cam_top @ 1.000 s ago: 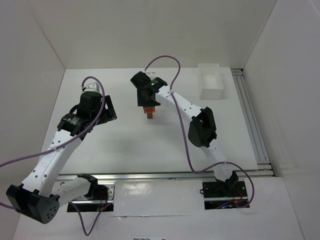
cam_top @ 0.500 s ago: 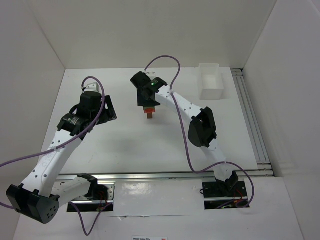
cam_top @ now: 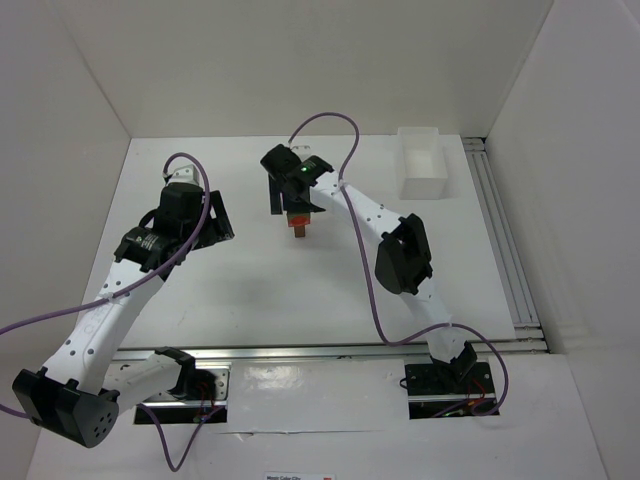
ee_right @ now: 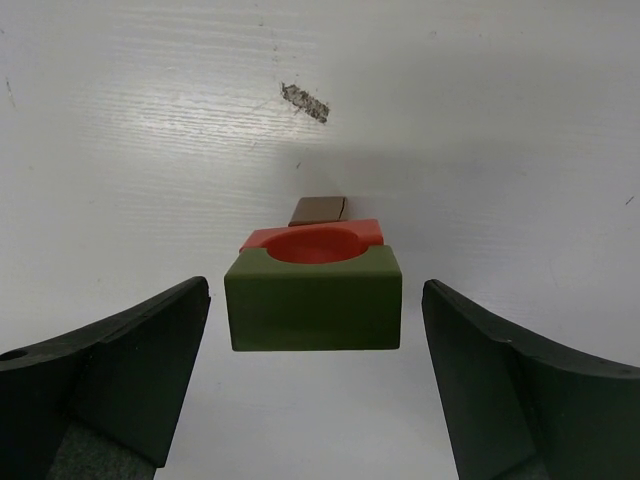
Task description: Build the wood block tower
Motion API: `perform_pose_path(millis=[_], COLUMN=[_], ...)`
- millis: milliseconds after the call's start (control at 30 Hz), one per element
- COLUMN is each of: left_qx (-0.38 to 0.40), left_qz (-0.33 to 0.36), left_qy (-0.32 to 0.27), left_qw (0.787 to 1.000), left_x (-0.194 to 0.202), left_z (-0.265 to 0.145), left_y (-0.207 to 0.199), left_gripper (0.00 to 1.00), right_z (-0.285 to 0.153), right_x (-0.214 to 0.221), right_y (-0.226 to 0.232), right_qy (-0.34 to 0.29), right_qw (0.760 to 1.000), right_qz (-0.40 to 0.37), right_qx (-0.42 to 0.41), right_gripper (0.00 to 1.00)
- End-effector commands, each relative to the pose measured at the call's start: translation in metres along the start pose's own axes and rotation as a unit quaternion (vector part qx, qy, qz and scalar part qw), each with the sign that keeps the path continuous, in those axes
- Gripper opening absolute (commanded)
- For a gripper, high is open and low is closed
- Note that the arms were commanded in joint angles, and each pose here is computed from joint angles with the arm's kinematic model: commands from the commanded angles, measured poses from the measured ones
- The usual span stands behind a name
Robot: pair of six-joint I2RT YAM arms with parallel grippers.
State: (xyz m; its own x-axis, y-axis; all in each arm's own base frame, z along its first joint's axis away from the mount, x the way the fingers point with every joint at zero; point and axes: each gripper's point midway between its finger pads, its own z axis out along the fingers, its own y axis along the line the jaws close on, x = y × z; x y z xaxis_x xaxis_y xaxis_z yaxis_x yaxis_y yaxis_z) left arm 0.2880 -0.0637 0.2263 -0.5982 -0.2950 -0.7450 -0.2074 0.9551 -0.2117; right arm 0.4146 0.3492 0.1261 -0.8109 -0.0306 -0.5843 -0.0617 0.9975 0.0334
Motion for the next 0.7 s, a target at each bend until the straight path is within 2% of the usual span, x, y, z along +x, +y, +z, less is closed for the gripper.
perform_pose_path(millis=[0, 200, 367, 433, 667], left_qx=[0.003, 0.003, 0.001, 0.001, 0.001], left_qz=[0.004, 0.004, 0.005, 0.005, 0.005], left_qy=[-0.022, -0.022, -0.018, -0.018, -0.018], left_qw=[1.0, 1.0, 1.0, 1.0, 1.0], left_x=[-0.0133, -0.0133, -0.0101, -0.0101, -0.0101], left_z=[-0.0008, -0.0008, 0.0008, 0.0009, 0.0009], left_y=[-0.0015, -0.0015, -0.0002, -0.0002, -0.0002], left_gripper=[0.86, 0.86, 0.86, 0.86, 0.86], right_z=[-0.0021, 0.0015, 0.003, 0.0034, 0.0076], right_x=[0.0004, 0.0049, 0.0086, 0.0069, 0.0079], right_y=[0.0013, -0.0002, -0.0001, 0.0013, 0.0026], right_qy=[-0.002, 0.005, 0.011, 0.007, 0.007], right_qw=[1.0, 1.0, 1.0, 1.0, 1.0], right_qz=[-0.009, -0.012, -0.014, -0.012, -0.012], right_qx=[0.007, 0.012, 0.011, 0.008, 0.008], right_gripper=[0.94, 0.94, 0.91, 0.86, 0.84])
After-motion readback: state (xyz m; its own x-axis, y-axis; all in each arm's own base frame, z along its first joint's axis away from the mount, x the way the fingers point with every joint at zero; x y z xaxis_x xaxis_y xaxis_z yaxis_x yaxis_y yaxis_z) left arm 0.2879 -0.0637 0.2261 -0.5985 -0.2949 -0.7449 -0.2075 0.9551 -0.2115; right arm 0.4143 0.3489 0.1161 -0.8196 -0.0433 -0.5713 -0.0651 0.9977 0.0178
